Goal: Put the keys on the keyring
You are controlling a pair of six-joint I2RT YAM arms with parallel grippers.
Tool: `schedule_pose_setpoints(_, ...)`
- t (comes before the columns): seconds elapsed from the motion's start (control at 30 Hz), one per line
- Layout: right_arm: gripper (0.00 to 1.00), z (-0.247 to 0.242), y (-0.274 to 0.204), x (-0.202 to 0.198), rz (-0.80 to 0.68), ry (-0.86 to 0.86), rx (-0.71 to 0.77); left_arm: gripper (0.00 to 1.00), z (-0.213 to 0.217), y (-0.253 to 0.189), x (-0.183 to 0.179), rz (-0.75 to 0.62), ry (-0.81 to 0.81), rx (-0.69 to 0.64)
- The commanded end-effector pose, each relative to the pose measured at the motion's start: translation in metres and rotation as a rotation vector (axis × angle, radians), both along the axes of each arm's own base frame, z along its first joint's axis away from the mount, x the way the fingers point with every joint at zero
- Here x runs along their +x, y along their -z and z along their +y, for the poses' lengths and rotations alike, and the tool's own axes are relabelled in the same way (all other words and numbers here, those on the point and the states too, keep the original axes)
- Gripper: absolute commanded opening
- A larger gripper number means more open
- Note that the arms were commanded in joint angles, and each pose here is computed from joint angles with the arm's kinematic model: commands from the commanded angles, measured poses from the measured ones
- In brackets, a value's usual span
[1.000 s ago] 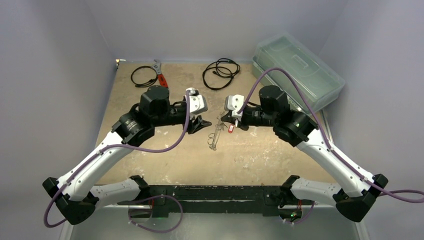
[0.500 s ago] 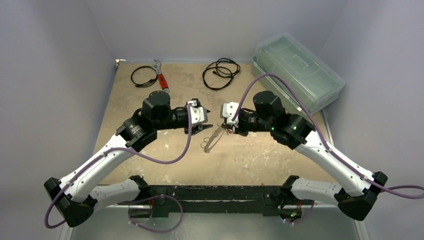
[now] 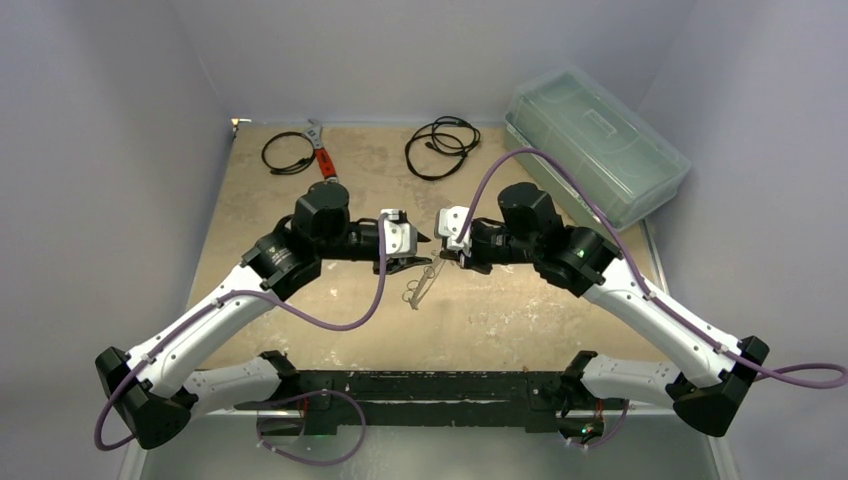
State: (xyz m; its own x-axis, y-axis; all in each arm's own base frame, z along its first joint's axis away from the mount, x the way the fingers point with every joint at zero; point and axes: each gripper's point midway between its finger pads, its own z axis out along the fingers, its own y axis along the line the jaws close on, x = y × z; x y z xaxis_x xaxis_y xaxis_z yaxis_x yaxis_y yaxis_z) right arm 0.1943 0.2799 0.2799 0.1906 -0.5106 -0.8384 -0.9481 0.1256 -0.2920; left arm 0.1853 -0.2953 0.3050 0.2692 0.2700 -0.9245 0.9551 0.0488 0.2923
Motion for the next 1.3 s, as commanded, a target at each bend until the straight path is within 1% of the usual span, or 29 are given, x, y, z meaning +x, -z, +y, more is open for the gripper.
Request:
schedule_pose_setpoints(0.0,0.0,0.005,-0.015,0.002,-0.051,-0.013,0.038,0.37,-0.008,-0.011,0.0,-0.03,0.034,-0.048)
schedule_pose_setpoints(0.23,0.0,0.006,-0.02,-0.004,-0.055,-0.036,0.054,0.37,-0.013,-0.006,0.005,-0.01,0.029,-0.042)
schedule_pose_setpoints(0.47,0.0,0.005,-0.024,-0.004,-0.066,-0.035,0.061,0.33,-0.015,0.0,0.008,0.002,0.025,-0.027)
schedule_pose_setpoints(0.67,0.0,0.006,-0.026,-0.005,-0.073,-0.041,0.068,0.26,-0.014,0.005,0.01,0.009,0.016,-0.017)
schedule_pose_setpoints(1.07,0.0,0.006,-0.033,-0.005,-0.099,-0.037,0.086,0.25,-0.015,0.016,0.015,0.032,-0.004,0.008)
schedule_pose_setpoints(1.13,0.0,0.006,-0.034,-0.005,-0.101,-0.039,0.089,0.22,-0.016,0.016,0.015,0.034,-0.004,0.007)
schedule_pose_setpoints(1.2,0.0,0.006,-0.034,-0.005,-0.101,-0.04,0.089,0.17,-0.017,0.015,0.015,0.038,0.0,0.006)
schedule_pose_setpoints(1.27,0.0,0.006,-0.034,-0.006,-0.103,-0.041,0.091,0.09,-0.018,0.018,0.015,0.047,0.006,0.01)
